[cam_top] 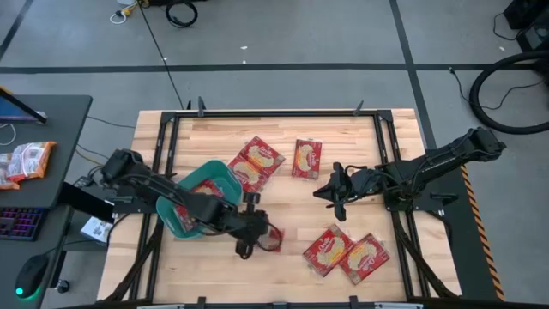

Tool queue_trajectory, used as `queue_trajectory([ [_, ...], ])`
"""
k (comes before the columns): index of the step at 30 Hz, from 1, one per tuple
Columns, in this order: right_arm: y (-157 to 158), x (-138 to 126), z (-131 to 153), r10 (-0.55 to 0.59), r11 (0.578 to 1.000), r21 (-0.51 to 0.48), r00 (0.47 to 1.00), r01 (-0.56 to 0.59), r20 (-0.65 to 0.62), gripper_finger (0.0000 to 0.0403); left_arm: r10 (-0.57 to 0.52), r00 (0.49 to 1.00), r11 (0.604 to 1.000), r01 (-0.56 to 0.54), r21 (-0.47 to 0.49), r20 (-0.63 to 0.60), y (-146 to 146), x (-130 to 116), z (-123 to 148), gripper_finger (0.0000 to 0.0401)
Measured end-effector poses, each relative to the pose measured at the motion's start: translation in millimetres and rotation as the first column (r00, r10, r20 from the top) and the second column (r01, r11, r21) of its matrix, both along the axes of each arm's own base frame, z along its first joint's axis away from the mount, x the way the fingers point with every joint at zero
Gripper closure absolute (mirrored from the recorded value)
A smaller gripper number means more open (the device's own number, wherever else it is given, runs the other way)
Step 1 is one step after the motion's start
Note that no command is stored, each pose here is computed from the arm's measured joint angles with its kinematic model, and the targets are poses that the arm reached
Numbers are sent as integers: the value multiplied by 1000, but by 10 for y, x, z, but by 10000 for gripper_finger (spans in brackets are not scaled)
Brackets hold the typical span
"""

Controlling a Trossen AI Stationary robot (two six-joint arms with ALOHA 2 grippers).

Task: Sort popcorn bags into baskets
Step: Put the red popcorn bag into the green bin

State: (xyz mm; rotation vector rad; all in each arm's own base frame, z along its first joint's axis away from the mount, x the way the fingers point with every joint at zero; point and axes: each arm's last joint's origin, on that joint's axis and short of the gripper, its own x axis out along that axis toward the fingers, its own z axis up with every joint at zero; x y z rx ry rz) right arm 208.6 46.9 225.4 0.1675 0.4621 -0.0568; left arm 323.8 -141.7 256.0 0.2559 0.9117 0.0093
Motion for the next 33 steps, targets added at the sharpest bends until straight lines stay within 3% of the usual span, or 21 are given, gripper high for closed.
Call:
queue_trajectory([
  [4, 1, 3, 7, 8, 1000, -14, 1000, -8, 8, 376, 44, 999, 999, -44, -30, 1, -19, -96, 77, 400],
  [8, 2, 9, 19, 14, 1000, -23, 1000, -14, 20, 376, 75, 997, 988, -76, -132, -14, -44, -109, 86, 391],
  [16, 3, 16, 32, 14, 1000, -20, 999, -13, 36, 376, 131, 984, 976, -150, -161, -121, -175, 70, -361, 278],
  [22, 3, 15, 31, 12, 1000, -17, 999, -12, 34, 376, 81, 978, 974, -118, -194, -191, -451, 114, -736, 204],
  [27, 3, 16, 34, 12, 1000, -16, 999, -12, 37, 376, 110, 964, 976, -151, -158, -243, -605, 50, -957, 190],
  [33, 4, 18, 37, 9, 1000, -8, 999, -9, 41, 376, 172, 961, 978, -194, -81, -219, -717, -2, -1112, 189],
])
